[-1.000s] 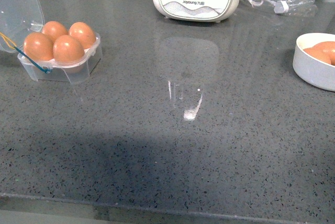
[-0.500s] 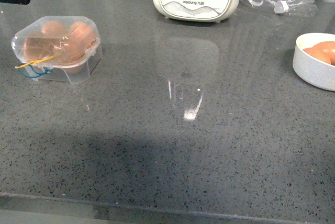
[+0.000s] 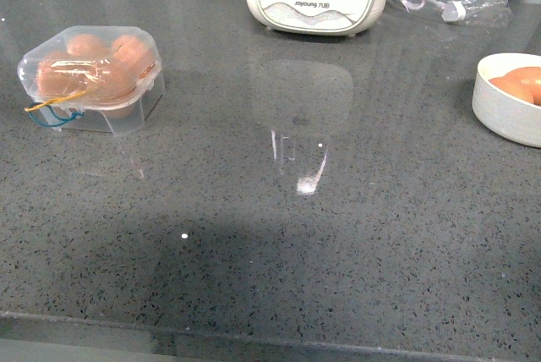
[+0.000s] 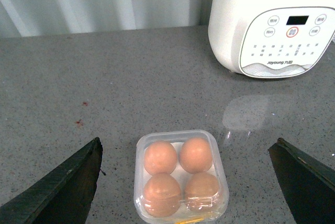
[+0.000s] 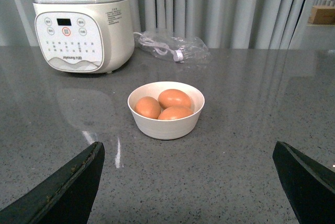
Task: Put egg into box
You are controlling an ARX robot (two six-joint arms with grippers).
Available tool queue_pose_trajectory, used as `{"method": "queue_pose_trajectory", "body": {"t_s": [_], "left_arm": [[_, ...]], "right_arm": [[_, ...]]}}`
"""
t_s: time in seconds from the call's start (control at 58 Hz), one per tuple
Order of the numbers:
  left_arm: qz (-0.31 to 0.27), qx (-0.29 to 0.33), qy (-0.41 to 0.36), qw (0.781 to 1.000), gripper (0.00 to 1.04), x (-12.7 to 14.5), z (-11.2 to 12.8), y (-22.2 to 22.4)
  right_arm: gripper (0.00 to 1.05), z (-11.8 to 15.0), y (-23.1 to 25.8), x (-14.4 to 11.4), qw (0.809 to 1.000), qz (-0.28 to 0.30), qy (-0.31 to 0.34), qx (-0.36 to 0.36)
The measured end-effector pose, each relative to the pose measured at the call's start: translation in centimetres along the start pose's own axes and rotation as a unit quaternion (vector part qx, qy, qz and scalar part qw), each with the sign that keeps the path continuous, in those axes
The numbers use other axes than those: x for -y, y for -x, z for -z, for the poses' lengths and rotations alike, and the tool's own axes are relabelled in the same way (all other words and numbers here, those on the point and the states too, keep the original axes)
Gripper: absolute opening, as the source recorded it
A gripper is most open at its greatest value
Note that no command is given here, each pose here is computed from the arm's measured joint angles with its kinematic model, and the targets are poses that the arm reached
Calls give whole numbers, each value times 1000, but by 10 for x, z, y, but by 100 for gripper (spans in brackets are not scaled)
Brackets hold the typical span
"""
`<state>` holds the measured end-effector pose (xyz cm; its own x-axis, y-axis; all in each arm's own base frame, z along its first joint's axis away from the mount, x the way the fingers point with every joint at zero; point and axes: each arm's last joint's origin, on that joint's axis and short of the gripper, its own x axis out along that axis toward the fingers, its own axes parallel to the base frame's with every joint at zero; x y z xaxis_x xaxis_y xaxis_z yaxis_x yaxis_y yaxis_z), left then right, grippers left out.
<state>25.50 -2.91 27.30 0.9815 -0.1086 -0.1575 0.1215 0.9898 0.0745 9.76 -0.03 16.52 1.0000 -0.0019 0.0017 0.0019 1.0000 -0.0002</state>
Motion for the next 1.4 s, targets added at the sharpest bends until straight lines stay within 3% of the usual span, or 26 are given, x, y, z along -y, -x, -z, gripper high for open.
{"method": "queue_pose_trajectory", "body": {"t_s": [0.535,1.035,1.19,1.397], "left_arm": [[-6,-1,-22,1000,98,-13,7,68],[-25,-17,-24,999,98,-18,15,73],[-58,71,20,996,74,-17,32,79],[-57,71,36,995,34,-13,67,92]], "right_arm": [[97,0,0,0,1000,0,0,0],[97,0,0,0,1000,0,0,0],[97,0,0,0,1000,0,0,0],[97,0,0,0,1000,0,0,0]]}}
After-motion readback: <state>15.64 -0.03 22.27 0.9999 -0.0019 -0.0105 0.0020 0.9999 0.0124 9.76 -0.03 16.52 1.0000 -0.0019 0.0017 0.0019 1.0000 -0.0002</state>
